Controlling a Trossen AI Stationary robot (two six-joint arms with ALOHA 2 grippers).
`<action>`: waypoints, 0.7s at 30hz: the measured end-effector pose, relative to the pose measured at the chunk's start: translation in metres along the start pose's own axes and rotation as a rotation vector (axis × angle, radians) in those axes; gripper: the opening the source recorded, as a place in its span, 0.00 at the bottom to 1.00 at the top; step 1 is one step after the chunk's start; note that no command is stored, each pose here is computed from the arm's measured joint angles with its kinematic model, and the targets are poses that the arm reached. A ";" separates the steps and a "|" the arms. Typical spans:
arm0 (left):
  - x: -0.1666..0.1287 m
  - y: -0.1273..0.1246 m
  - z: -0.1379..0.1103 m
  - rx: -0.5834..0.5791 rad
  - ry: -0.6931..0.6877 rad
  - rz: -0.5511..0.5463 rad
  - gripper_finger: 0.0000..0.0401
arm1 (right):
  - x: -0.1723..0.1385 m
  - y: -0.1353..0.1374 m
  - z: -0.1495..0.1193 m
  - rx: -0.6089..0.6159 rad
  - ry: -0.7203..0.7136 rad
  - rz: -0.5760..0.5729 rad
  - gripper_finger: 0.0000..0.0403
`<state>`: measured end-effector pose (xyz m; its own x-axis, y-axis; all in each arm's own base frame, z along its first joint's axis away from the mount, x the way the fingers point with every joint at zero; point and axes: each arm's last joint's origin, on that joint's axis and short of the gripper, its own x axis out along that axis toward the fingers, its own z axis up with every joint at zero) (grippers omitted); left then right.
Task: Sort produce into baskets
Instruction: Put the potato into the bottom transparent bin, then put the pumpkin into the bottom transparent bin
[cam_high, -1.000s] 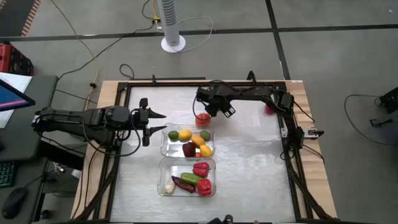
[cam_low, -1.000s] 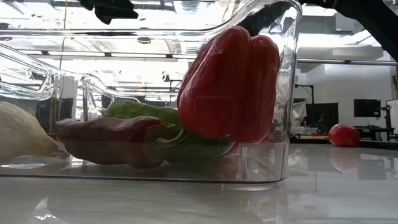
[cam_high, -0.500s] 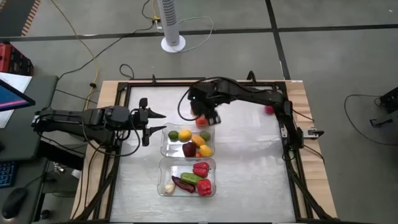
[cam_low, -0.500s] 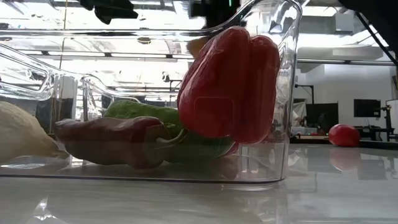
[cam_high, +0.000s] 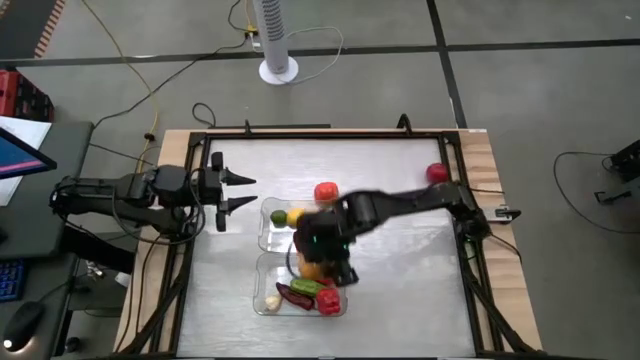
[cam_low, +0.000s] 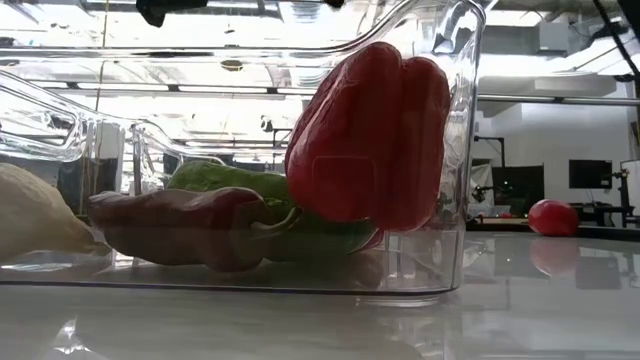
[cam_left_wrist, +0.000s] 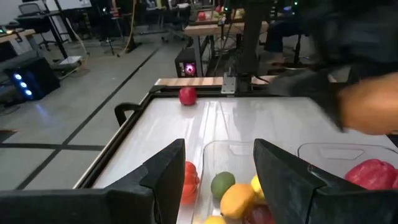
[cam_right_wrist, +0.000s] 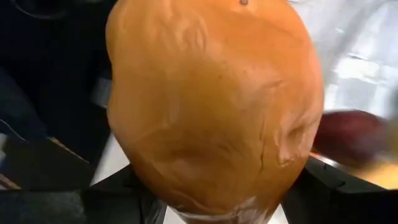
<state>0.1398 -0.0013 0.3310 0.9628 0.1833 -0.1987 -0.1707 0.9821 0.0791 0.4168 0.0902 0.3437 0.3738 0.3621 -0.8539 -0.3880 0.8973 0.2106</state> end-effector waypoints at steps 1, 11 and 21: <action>0.000 0.000 0.000 -0.003 0.000 0.000 0.44 | 0.005 0.009 0.001 0.010 -0.007 0.011 0.66; 0.005 -0.001 0.000 -0.006 0.005 -0.001 0.44 | 0.035 0.040 -0.003 0.202 0.014 -0.098 0.72; 0.015 -0.006 0.000 -0.014 0.011 -0.070 0.44 | 0.042 0.025 -0.016 0.287 0.114 -0.167 0.90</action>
<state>0.1551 -0.0043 0.3277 0.9701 0.1149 -0.2136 -0.1063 0.9930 0.0514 0.4090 0.1231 0.3056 0.3098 0.1879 -0.9320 -0.0703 0.9821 0.1747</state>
